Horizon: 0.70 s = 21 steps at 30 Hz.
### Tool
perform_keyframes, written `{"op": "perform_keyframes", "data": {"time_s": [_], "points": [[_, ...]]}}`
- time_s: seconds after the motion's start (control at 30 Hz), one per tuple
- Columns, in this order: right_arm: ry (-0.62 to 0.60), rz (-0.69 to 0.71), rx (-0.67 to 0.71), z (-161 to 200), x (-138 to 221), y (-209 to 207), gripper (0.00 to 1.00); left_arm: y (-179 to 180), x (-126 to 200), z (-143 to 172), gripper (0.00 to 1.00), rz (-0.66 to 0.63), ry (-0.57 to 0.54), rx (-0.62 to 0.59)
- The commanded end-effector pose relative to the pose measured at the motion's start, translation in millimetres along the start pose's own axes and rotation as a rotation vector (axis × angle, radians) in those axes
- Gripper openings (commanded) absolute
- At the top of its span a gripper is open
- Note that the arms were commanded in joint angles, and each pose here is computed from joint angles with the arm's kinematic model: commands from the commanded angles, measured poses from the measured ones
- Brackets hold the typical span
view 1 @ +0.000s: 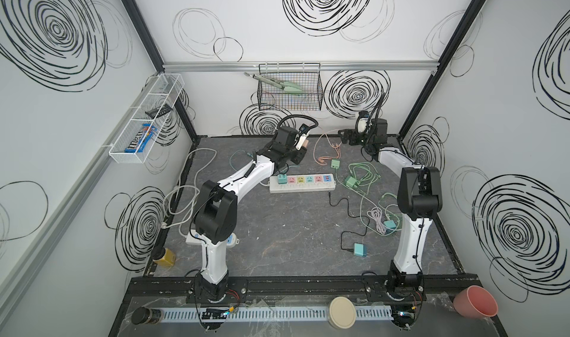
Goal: Insert plugs into power strip
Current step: Place the power cord at the top-center of the table, then pass the plug.
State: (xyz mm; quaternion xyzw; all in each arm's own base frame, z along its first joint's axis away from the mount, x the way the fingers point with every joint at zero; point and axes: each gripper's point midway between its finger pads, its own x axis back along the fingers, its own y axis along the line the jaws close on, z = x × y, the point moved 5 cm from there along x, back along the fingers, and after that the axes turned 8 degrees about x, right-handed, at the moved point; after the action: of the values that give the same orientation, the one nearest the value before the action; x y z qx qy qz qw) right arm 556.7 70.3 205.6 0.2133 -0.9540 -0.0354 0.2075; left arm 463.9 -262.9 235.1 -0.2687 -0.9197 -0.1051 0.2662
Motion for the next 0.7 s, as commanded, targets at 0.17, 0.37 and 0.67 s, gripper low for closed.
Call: {"op": "perform_keyframes", "data": {"time_s": [0.17,0.37,0.67], "points": [[0.056,0.139,-0.117,-5,76,4,0.97,4,-4,-16,0.00,0.034,-0.022,-0.149],[-0.117,0.121,-0.245,-2,125,-26,0.97,35,-4,-21,0.00,-0.059,-0.043,-0.039],[-0.001,-0.179,-0.174,13,103,-1,1.00,38,-14,-30,0.00,-0.119,-0.033,-0.077]]}}
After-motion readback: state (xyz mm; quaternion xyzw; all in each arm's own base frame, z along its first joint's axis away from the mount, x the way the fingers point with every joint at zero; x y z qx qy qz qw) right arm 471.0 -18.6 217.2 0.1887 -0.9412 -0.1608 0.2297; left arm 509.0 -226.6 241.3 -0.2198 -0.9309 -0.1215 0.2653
